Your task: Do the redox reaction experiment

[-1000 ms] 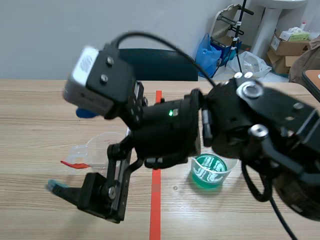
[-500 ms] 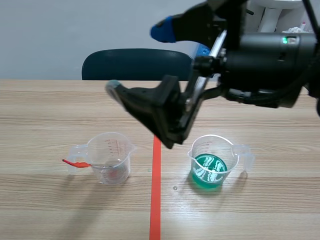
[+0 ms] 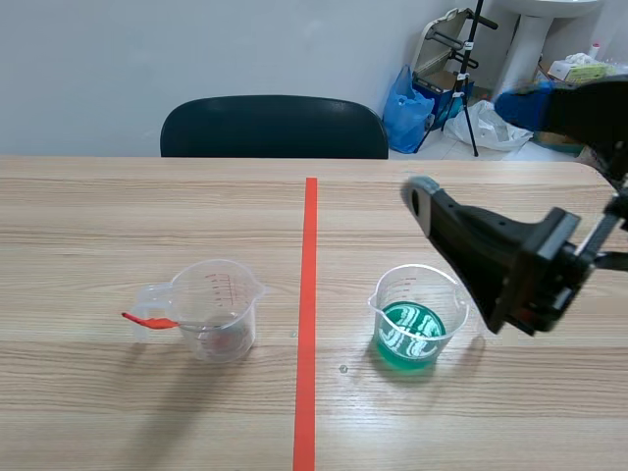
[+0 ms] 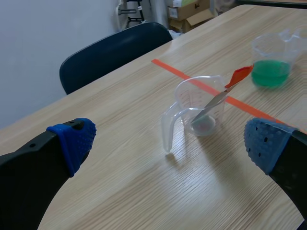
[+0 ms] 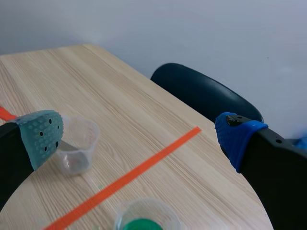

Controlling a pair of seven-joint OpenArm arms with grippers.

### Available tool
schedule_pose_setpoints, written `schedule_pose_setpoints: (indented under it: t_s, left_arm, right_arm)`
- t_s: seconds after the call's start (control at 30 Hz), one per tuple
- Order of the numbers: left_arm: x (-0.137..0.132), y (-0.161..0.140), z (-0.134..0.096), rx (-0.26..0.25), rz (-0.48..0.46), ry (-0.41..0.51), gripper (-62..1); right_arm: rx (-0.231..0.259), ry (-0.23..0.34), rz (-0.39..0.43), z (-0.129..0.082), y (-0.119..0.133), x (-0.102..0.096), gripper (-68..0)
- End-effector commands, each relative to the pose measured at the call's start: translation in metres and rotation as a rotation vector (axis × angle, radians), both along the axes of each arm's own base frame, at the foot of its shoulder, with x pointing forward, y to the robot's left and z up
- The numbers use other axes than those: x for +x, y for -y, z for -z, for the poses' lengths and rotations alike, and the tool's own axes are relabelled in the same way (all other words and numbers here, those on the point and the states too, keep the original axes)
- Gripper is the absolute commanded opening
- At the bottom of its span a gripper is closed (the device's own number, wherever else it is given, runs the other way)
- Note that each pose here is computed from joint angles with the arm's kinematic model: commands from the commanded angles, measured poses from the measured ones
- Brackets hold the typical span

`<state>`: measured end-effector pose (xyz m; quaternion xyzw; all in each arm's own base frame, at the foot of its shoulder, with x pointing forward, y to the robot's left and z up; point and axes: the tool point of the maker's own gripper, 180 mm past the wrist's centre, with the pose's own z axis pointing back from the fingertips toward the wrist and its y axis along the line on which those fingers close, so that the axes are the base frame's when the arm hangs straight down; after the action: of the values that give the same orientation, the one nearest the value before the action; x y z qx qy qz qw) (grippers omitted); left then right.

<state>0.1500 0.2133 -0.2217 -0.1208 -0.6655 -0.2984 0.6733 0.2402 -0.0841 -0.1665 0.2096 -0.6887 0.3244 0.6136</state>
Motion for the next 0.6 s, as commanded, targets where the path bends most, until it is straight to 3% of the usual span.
schedule_pose_setpoints:
  t_s: [0.0,0.23,0.33,0.57]
  left_arm:
    - [0.0,0.008,-0.008,-0.033,0.001,0.024,1.4]
    - [0.004,0.024,-0.023,-0.05,0.027,0.07,1.4]
    - [0.003,0.03,-0.022,-0.048,0.038,0.054,1.4]
    - [-0.003,0.045,-0.017,-0.095,0.068,0.029,1.4]
  right_arm:
    - [-0.009,0.015,-0.002,-0.003,0.002,0.001,0.4]
    - [-0.032,0.002,-0.019,-0.003,0.006,0.0,0.4]
    - [-0.037,-0.018,-0.026,-0.002,0.006,0.0,0.4]
    - [-0.075,-0.052,-0.037,0.005,0.005,-0.001,0.4]
